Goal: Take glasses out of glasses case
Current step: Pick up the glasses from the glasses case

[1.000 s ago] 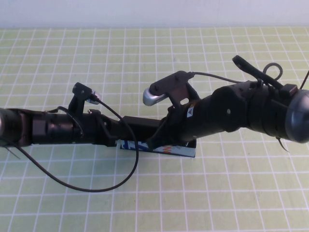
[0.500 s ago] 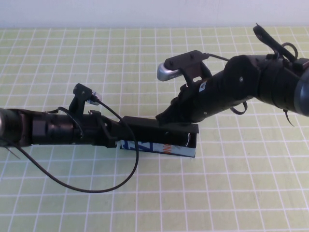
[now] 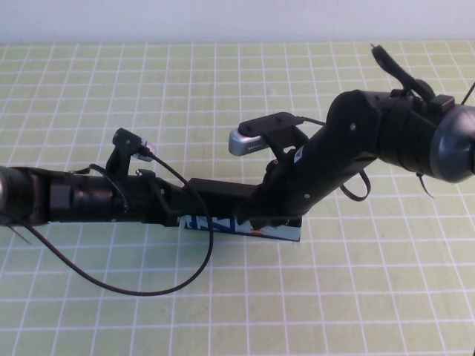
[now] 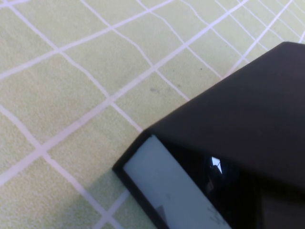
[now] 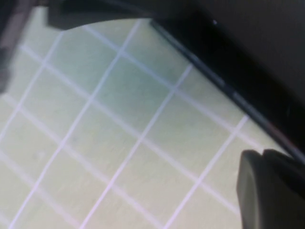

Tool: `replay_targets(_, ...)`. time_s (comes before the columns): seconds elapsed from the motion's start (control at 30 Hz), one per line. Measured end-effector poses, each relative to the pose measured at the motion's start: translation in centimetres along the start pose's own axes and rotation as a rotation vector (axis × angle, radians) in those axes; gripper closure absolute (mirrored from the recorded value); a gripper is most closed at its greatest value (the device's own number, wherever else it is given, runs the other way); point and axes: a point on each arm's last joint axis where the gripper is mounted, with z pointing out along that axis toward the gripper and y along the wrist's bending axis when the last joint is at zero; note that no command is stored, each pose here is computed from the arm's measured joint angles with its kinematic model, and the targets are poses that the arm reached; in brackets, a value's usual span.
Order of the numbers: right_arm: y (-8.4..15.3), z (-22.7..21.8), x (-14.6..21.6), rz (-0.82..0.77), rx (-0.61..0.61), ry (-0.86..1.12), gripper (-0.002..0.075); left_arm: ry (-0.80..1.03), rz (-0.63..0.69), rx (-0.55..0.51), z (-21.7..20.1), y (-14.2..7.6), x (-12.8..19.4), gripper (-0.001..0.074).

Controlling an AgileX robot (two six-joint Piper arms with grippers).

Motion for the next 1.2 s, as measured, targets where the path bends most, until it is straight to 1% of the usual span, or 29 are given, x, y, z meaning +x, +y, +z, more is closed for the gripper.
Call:
replay_targets(0.13,-0.5,1.3,-0.2,0.008,0.018,-0.025,0.0742,0.0,0.0,0.0,0.0,0.0,0.0,0.0739)
replay_targets(0.5,-1.0,1.1,-1.5,0.007,0.054,-0.166,0.0742,0.006,0.0,0.005,0.0,0.0,0.1,0.0739)
replay_targets(0.73,-3.2,0.4,-2.7,0.044,0.105,-0.288,0.0742,0.015,-0.01,0.019,0.0,-0.2,0.1,0.0739)
replay_targets(0.9,-4.5,0.9,-3.3,0.065,0.121,-0.296,0.0742,0.02,-0.017,0.034,0.0,-0.3,0.2,0.0739)
replay_targets(1.2,-6.1,3.7,-4.9,0.081,0.099,-0.204,0.0742,0.021,-0.015,0.077,0.0,-0.6,0.3,0.0739)
